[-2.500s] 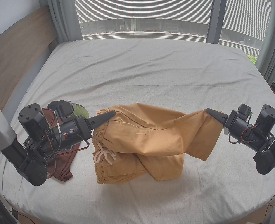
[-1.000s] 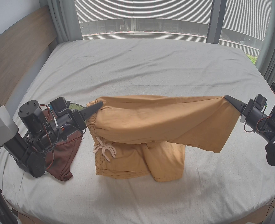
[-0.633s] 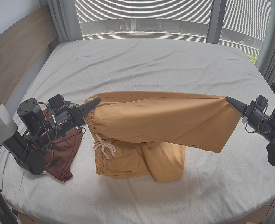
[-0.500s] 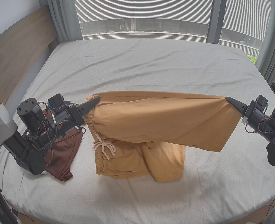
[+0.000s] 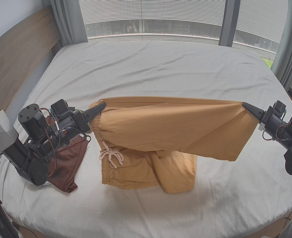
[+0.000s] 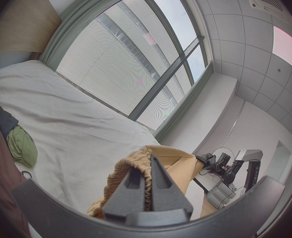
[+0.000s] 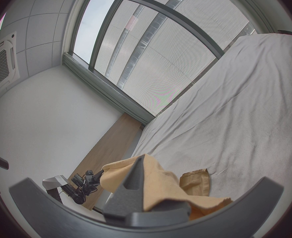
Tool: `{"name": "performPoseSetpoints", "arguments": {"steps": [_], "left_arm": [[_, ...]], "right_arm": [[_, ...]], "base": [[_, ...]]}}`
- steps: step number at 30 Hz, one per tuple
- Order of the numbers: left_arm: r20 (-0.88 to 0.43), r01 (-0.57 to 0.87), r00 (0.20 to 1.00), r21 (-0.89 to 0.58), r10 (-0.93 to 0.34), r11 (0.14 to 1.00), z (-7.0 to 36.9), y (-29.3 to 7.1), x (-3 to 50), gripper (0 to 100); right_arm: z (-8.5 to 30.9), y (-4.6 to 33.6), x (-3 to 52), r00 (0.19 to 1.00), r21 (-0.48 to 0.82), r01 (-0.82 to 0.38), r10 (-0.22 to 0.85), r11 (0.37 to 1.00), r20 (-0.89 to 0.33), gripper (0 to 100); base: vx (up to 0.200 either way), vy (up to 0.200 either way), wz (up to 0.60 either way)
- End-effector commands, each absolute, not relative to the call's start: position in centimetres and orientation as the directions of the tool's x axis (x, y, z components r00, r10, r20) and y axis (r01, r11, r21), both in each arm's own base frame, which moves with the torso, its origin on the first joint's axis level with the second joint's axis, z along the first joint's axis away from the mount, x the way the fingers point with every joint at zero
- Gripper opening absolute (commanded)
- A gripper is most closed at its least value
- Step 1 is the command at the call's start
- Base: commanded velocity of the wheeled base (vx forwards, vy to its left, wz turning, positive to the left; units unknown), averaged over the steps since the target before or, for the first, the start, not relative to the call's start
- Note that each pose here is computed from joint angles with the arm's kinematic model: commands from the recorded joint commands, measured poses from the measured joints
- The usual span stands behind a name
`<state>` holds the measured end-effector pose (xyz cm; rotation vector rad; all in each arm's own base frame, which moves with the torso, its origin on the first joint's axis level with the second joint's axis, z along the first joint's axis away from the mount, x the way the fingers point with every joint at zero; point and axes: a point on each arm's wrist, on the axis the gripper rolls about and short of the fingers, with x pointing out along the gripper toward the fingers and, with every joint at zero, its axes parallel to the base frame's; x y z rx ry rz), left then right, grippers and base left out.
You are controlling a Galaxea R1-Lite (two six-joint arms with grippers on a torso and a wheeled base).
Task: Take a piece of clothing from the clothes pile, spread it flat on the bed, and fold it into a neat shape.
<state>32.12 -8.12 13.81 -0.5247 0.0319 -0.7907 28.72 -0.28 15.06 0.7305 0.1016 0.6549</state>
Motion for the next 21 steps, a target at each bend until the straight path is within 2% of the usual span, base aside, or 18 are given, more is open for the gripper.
{"name": "performPoseSetpoints", "arguments": {"steps": [1, 21], "left_arm": [[0.164, 0.667, 0.712, -0.462, -0.683, 0.584, 13.78, -8.06, 32.16, 0], [0.175, 0.661, 0.723, -0.457, -0.668, 0.596, 14.09, -7.66, 32.31, 0]], "right_arm": [[15.06, -0.56, 28.72, 0.804, 0.649, -0.513, 0.579, 0.562, 0.135, 0], [15.00, -0.78, 28.78, 0.808, 0.648, -0.509, 0.574, 0.566, 0.133, 0]], "base": [[0.000, 0.000, 0.00], [0.000, 0.000, 0.00]]}}
